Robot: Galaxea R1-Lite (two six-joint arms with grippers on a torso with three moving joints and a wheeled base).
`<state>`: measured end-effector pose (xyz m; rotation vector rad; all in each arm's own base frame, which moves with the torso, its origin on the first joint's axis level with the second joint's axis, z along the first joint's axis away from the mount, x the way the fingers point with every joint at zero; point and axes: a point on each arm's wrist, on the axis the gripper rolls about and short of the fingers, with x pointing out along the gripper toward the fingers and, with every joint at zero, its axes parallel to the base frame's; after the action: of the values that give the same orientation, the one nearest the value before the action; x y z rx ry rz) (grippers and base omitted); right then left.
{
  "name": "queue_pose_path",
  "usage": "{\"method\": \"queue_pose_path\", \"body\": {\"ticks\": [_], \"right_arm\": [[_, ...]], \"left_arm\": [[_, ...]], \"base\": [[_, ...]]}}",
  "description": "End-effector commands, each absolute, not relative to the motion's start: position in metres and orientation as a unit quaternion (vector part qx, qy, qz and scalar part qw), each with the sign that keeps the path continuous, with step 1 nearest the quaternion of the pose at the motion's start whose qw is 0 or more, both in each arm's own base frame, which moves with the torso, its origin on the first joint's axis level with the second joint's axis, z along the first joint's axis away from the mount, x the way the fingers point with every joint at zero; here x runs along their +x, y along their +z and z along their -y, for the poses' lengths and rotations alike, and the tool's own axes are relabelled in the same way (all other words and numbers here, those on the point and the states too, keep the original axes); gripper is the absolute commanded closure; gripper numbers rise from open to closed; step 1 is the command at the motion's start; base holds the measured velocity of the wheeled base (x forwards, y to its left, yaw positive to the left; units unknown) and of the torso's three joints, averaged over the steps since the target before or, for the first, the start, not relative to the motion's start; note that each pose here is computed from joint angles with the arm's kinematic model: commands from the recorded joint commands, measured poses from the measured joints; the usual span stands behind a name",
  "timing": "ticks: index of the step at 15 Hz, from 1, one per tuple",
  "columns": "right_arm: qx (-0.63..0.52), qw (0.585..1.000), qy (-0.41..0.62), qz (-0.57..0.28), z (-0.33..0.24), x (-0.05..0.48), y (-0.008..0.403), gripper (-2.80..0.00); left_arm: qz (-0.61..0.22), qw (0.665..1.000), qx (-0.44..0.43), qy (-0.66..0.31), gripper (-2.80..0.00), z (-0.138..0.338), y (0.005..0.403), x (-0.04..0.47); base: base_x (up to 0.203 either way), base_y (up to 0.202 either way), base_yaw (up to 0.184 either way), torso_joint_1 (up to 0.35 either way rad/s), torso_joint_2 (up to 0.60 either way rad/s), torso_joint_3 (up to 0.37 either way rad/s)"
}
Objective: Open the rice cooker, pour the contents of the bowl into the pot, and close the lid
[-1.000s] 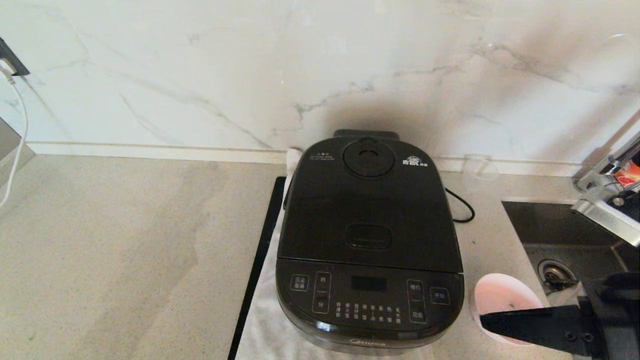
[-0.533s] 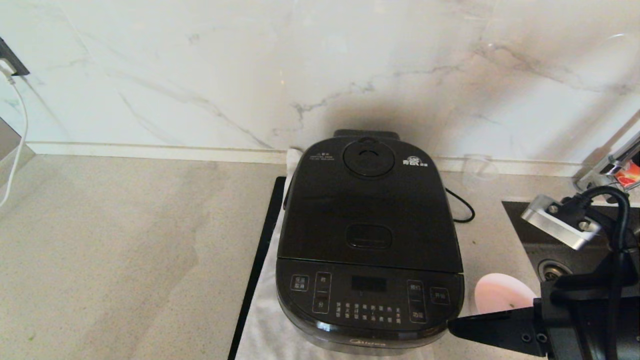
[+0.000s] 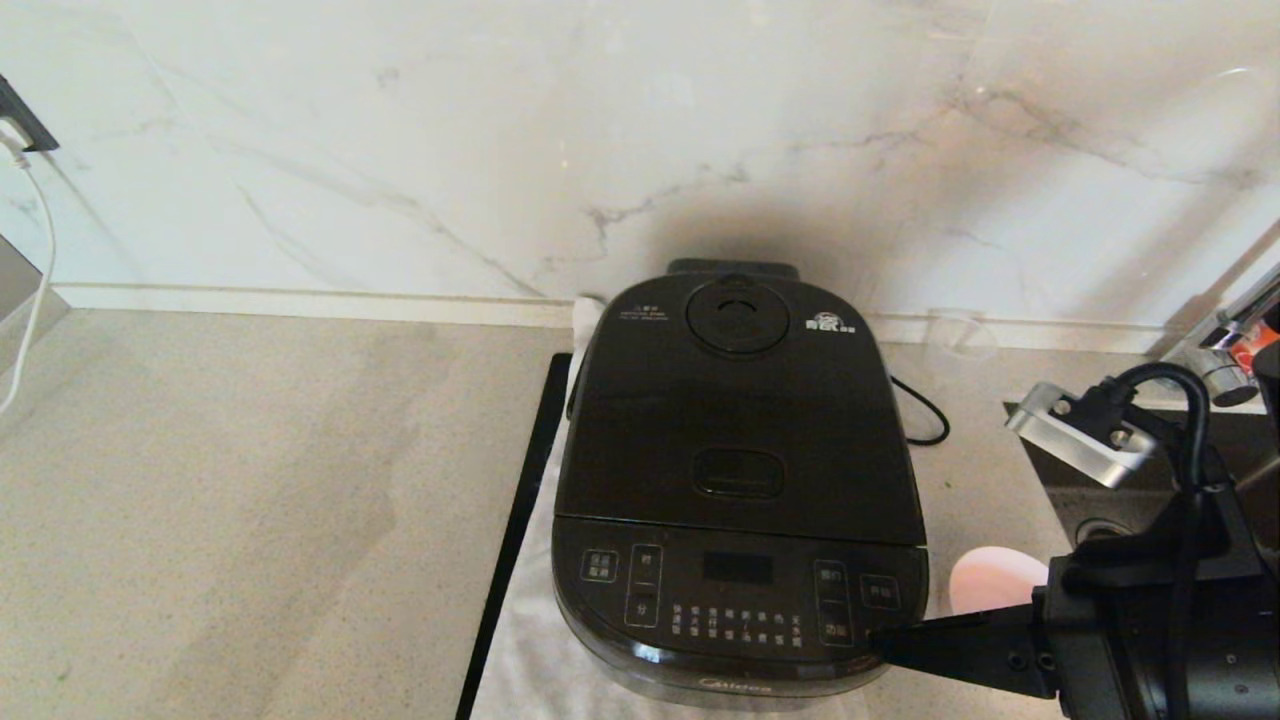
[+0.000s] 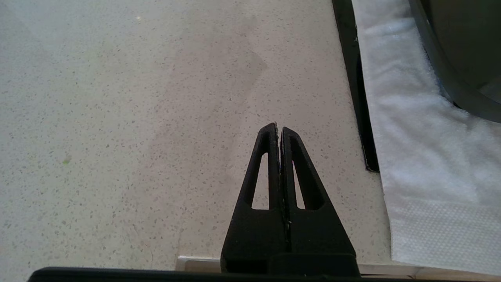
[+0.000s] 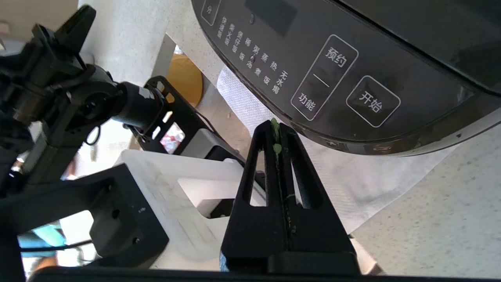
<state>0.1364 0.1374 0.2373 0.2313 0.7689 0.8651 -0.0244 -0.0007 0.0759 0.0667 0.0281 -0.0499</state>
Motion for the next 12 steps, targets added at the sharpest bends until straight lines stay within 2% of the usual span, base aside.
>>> {"method": "queue_pose_path", "body": {"ticks": [1,12], "right_arm": [[0.114,0.829,0.405,-0.368,-0.1388,0.1377,0.2360,0.00],[0.121,0.836,0.401,-0.356,-0.1297,0.1330,0.2401,0.00]], "left_arm": [[-0.014,0.999,0.033,-0.025,0.00,0.0007,0.0761,-0.0245],[-0.014,0.999,0.033,-0.025,0.00,0.0007,0.0759,-0.0244]], "base": [[0.000,0.000,0.000,0.000,0.00,0.000],[0.000,0.000,0.000,0.000,0.00,0.000]]}}
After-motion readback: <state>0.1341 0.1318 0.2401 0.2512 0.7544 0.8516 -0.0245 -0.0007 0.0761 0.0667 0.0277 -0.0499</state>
